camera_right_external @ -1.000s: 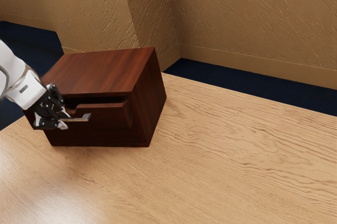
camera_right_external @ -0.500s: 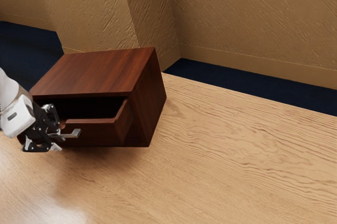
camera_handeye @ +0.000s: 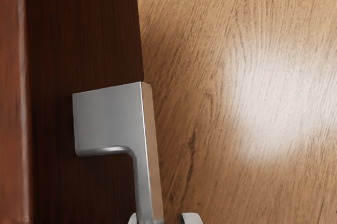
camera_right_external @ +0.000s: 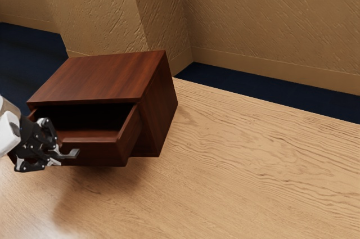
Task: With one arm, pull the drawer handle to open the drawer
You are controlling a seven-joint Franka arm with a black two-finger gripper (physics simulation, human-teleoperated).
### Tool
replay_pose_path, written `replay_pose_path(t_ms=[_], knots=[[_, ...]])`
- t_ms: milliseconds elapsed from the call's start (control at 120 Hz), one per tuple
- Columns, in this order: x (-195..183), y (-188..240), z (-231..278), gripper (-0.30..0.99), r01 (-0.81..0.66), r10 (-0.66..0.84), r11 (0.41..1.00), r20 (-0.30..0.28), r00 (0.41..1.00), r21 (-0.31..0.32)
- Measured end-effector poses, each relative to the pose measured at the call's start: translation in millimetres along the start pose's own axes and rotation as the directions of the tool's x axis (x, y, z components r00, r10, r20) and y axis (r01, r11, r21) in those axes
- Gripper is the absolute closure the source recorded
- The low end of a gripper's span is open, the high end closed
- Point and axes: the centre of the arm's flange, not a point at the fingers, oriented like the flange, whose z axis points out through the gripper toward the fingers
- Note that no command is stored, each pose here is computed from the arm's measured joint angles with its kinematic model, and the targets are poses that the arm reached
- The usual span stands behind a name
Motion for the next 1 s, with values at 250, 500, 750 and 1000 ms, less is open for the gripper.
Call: replay_pose_path(t_ms=[250, 500, 750, 1000], knots=[[1, 23, -8, 0.58, -0.038, 0.038, 0.999, -0.007, 0.999, 0.006], [3, 51, -18, 0.59, -0.085, 0.085, 0.996, -0.003, 0.996, 0.009], [12, 50, -23, 0.56, -0.119, 0.119, 0.993, 0.027, 0.992, -0.006], [44, 36, -63, 0.47, -0.183, 0.179, 0.982, 0.075, 0.981, 0.05]])
